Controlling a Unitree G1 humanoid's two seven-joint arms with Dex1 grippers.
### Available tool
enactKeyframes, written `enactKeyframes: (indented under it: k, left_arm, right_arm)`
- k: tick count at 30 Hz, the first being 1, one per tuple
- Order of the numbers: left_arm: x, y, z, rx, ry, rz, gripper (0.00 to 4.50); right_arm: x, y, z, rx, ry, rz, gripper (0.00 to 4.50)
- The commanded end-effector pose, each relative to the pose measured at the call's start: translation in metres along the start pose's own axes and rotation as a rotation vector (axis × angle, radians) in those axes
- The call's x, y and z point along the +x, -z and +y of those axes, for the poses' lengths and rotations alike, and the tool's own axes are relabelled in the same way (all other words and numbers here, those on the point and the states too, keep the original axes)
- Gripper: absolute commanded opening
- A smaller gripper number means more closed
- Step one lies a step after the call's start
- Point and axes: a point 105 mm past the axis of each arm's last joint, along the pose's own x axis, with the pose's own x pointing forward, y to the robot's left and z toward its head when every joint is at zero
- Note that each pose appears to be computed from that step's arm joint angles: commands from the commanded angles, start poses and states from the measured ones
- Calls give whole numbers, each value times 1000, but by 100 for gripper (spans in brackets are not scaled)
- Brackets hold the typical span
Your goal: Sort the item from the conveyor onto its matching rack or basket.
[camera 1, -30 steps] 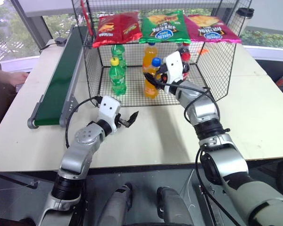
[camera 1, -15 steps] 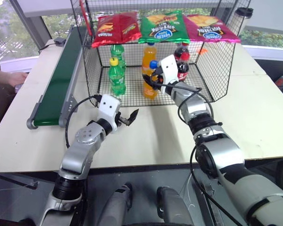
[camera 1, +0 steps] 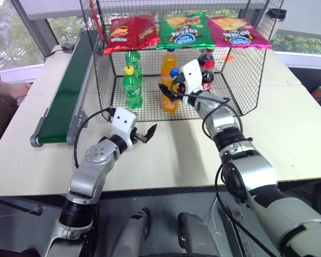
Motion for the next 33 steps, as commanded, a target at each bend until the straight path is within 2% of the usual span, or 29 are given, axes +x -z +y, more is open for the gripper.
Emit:
enactKeyframes:
  k: [1, 10, 14, 19, 25, 33]
  left_arm:
    - [0, -12, 1, 30, -4, -48, 450]
    - [1, -9, 0, 38, 5, -39, 450]
    - [-1, -10, 0, 30, 15, -49, 450]
    - [-6, -13, 2, 23, 31, -57, 450]
    - [-14, -8, 3, -6, 76, -40, 450]
    - [-26, 22, -6, -45, 137, 46, 450]
  right_arm:
    - [-1, -30, -4, -69, -7, -80, 444]
    - [-18, -27, -10, -81, -26, -66, 444]
    - [-34, -18, -14, -107, -34, -23, 444]
    - [-69, 1, -14, -138, -103, 71, 444]
    - [-114, 30, 3, -148, -245, 214, 444]
    - [-147, 34, 33, 26, -343, 240, 444]
